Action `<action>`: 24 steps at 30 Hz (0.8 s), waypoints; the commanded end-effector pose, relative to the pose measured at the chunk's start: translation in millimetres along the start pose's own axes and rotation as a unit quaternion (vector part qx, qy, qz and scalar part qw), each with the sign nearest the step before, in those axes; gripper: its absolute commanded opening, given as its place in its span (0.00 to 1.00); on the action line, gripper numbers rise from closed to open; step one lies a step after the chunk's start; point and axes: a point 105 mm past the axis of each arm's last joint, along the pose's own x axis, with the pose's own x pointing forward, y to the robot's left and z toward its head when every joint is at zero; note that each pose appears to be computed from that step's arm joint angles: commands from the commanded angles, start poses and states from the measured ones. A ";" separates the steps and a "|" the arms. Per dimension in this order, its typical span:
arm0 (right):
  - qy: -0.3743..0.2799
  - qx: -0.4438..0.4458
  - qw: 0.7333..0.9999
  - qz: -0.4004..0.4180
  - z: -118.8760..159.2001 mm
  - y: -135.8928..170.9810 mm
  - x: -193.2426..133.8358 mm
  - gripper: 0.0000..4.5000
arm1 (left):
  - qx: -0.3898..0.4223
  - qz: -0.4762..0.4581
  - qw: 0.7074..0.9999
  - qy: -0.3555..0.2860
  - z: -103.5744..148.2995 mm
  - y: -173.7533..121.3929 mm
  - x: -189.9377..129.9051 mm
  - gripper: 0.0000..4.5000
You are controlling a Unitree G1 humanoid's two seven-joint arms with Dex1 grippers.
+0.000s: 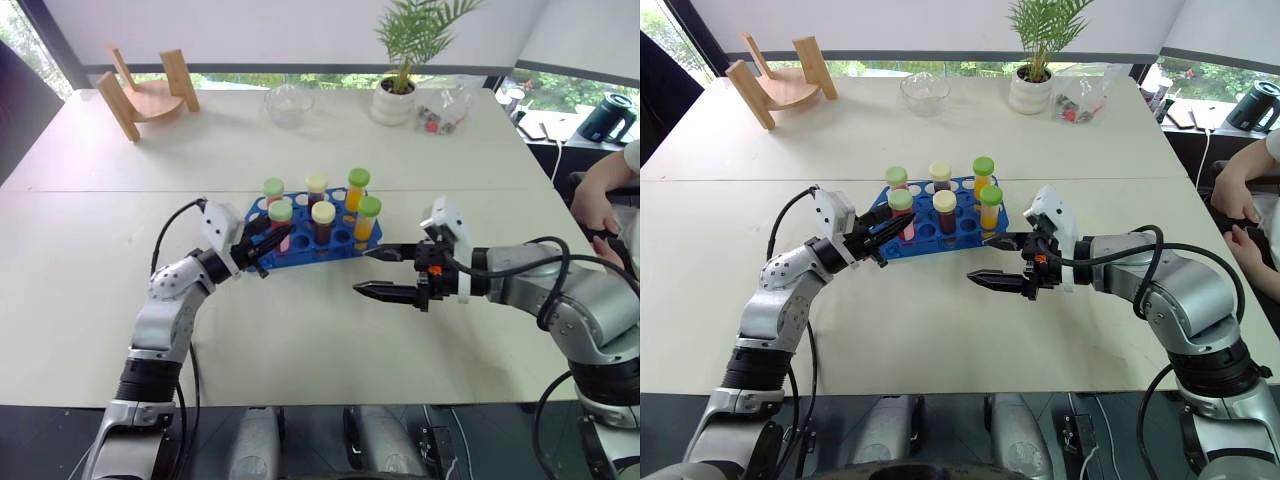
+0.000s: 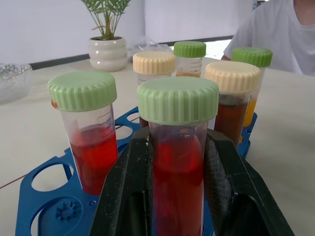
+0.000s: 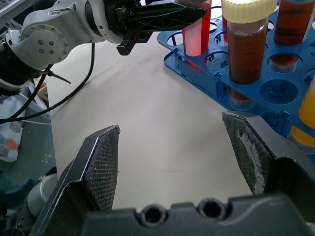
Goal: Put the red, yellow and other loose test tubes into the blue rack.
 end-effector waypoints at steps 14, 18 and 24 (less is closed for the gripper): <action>0.017 0.080 0.997 -0.003 -33.6 -13.8 -39.3 0.81 | -0.037 -0.086 0.962 0.255 12.3 -6.7 -125.8 1.00; 0.002 0.119 0.993 -0.005 -44.7 -25.0 -39.2 0.81 | -0.123 -0.044 0.956 0.261 -6.5 -3.1 -146.8 1.00; 0.012 0.120 0.993 0.001 -52.0 -26.8 -34.7 0.81 | -0.122 -0.023 0.961 0.247 -10.7 -0.1 -144.5 1.00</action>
